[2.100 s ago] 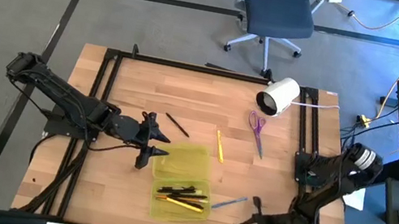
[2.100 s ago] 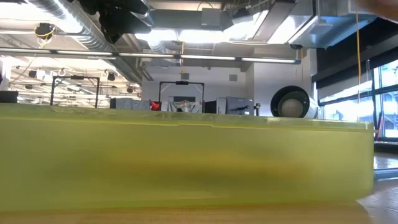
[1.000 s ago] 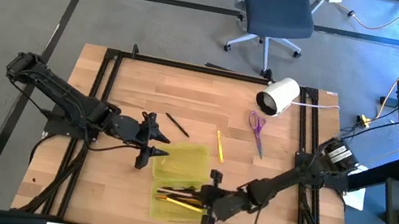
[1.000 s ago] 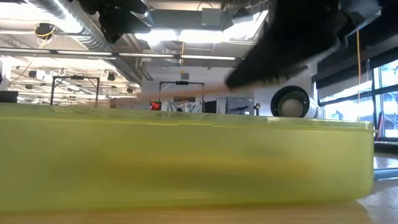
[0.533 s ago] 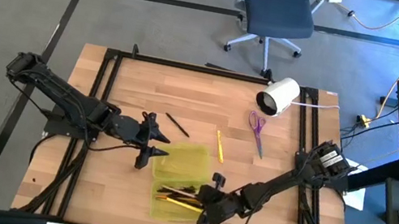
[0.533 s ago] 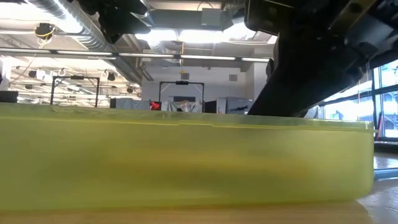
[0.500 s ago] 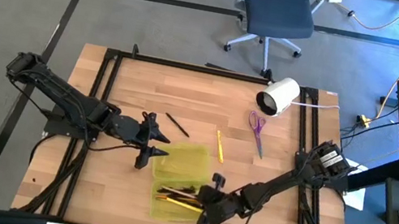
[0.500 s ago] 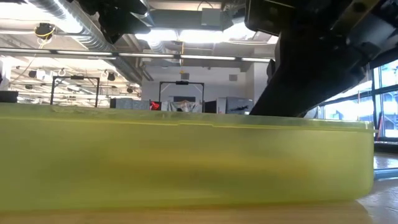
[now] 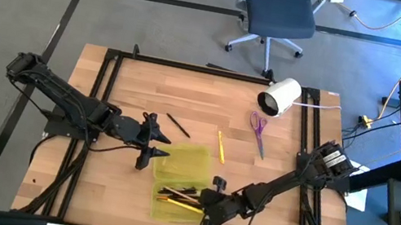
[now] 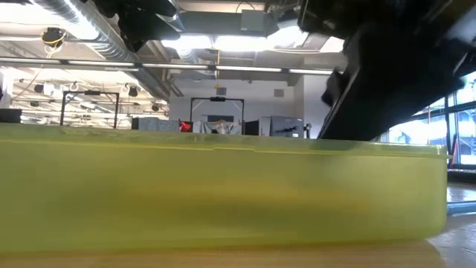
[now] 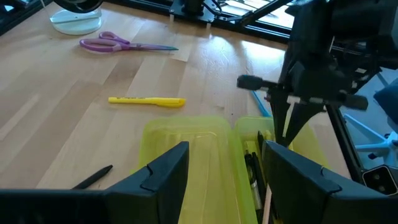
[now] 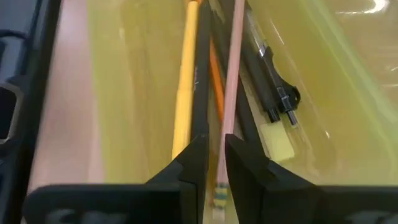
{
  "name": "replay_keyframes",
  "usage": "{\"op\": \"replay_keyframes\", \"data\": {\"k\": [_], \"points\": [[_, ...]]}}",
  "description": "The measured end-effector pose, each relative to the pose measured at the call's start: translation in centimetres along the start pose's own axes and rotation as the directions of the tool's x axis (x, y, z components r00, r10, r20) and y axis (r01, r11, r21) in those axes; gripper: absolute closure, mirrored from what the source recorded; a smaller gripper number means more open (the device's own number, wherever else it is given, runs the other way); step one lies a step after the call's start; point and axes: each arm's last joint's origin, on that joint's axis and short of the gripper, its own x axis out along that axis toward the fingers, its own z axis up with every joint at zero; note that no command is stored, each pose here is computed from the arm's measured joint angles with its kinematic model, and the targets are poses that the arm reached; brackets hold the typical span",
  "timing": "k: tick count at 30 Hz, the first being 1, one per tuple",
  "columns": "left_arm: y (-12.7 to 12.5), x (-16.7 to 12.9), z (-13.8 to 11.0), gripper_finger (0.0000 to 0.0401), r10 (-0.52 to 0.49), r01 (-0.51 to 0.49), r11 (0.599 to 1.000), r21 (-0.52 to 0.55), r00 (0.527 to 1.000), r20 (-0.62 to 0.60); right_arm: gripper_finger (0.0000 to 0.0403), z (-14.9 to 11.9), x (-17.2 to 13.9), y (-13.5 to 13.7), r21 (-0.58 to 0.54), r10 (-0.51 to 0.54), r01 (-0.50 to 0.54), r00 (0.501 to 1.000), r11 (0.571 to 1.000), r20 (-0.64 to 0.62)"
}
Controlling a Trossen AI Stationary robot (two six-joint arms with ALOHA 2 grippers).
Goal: Pick & place school supplies into a supply box
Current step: Put the pink pencil into the yellow supplies box, then put the blue pen into the yellow supplies box
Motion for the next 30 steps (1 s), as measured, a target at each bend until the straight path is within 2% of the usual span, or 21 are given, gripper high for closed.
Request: {"op": "replay_keyframes", "data": {"k": [6,10,15,19,25,30], "points": [[0.0,0.0,0.0,0.0205,0.001,-0.001,1.000,0.000,1.000,0.001,0.0341,1.3,-3.9,-0.5,-0.037,0.016,-0.017,0.999,0.999,-0.045],[0.0,0.0,0.0,0.0205,0.001,-0.001,1.000,0.000,1.000,0.001,0.0340,2.2,-6.8,-0.6,-0.111,0.038,-0.041,0.999,0.993,-0.032],[0.0,0.0,0.0,0.0205,0.001,-0.001,1.000,-0.001,1.000,0.001,0.0337,1.8,-10.2,-1.2,-0.214,0.007,-0.030,0.994,0.976,-0.107],[0.0,0.0,0.0,0.0205,-0.004,0.004,1.000,-0.002,1.000,0.001,0.0307,1.2,-12.5,-2.3,-0.264,-0.051,0.005,0.984,0.965,-0.169],[0.0,0.0,0.0,0.0205,-0.003,0.003,1.000,-0.003,1.000,0.000,0.0239,-0.1,-12.8,-3.2,-0.228,-0.023,-0.010,0.990,0.974,-0.138],[0.0,0.0,0.0,0.0205,-0.001,0.001,1.000,-0.003,1.000,0.002,0.0213,-0.6,-11.9,-3.2,-0.226,0.002,-0.029,0.993,0.974,-0.117]]}}
